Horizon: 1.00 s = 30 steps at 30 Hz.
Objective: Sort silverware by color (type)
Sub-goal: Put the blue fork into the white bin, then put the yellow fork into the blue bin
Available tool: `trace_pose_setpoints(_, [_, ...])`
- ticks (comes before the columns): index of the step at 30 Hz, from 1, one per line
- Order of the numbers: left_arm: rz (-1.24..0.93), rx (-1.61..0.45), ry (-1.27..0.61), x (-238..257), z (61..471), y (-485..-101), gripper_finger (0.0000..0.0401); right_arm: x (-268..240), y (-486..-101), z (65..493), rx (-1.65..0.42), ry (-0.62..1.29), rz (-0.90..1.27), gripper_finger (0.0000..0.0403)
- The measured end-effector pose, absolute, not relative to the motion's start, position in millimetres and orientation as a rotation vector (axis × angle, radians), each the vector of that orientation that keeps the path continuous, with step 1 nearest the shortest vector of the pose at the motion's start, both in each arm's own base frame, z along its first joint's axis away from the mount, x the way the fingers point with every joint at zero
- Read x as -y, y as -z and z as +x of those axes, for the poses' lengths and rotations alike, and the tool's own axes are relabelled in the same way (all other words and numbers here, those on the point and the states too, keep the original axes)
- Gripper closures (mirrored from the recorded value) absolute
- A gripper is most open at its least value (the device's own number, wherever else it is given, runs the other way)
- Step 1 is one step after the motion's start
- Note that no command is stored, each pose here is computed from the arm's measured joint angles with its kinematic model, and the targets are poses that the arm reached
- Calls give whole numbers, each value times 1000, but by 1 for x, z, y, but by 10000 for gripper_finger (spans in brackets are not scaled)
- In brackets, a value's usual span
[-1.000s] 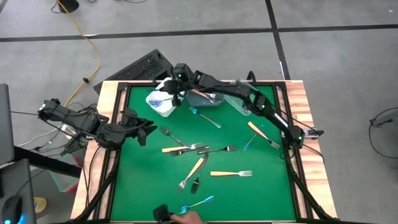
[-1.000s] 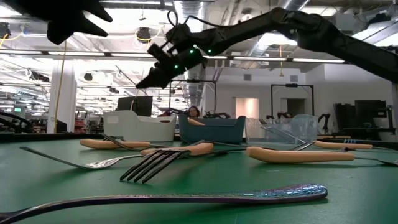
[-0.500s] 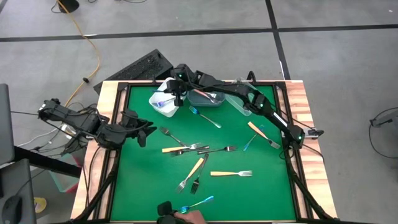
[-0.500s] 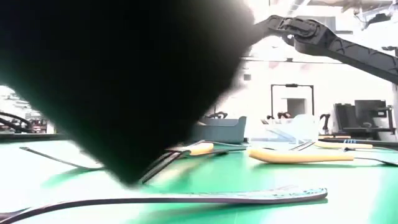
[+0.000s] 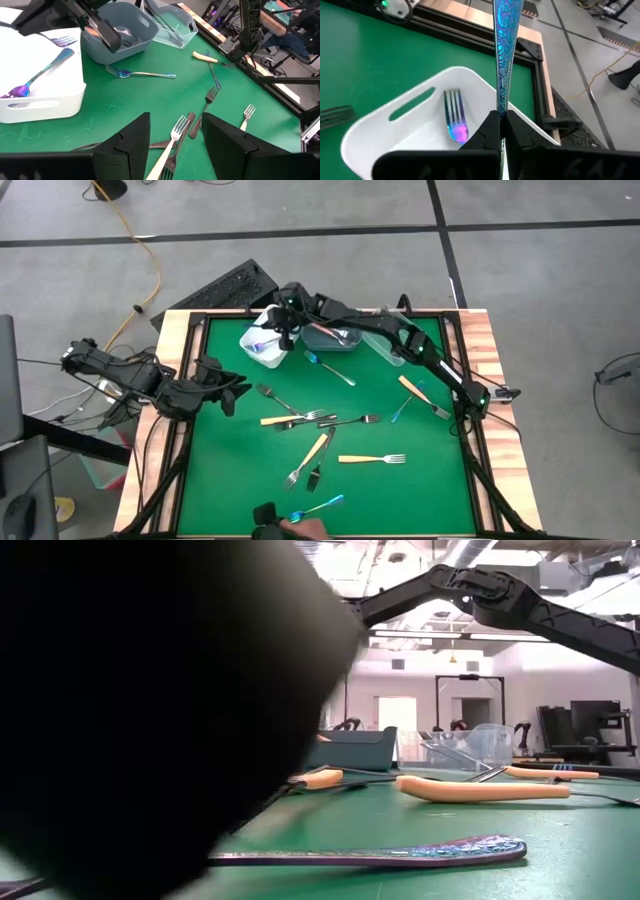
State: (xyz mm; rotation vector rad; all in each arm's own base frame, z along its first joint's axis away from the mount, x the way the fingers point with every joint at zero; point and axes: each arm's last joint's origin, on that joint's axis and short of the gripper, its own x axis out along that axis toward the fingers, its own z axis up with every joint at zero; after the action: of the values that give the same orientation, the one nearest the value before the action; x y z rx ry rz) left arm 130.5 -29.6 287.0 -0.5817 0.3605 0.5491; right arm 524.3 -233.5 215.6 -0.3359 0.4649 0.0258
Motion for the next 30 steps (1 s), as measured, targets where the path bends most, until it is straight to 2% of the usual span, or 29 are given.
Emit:
trace_pose_setpoints(10, [-578,-366,-552,29,130,-286,239,237,-215,523,-469,-8,-291,355])
trace_pose_setpoints(23, [-581,-372,-545,30,130,-286,239,240,-215,521,-470,-2,-290,349])
trace_pose_setpoints(30, [-580,-374,-545,30,130,-286,239,243,-215,520,-470,3,-289,309])
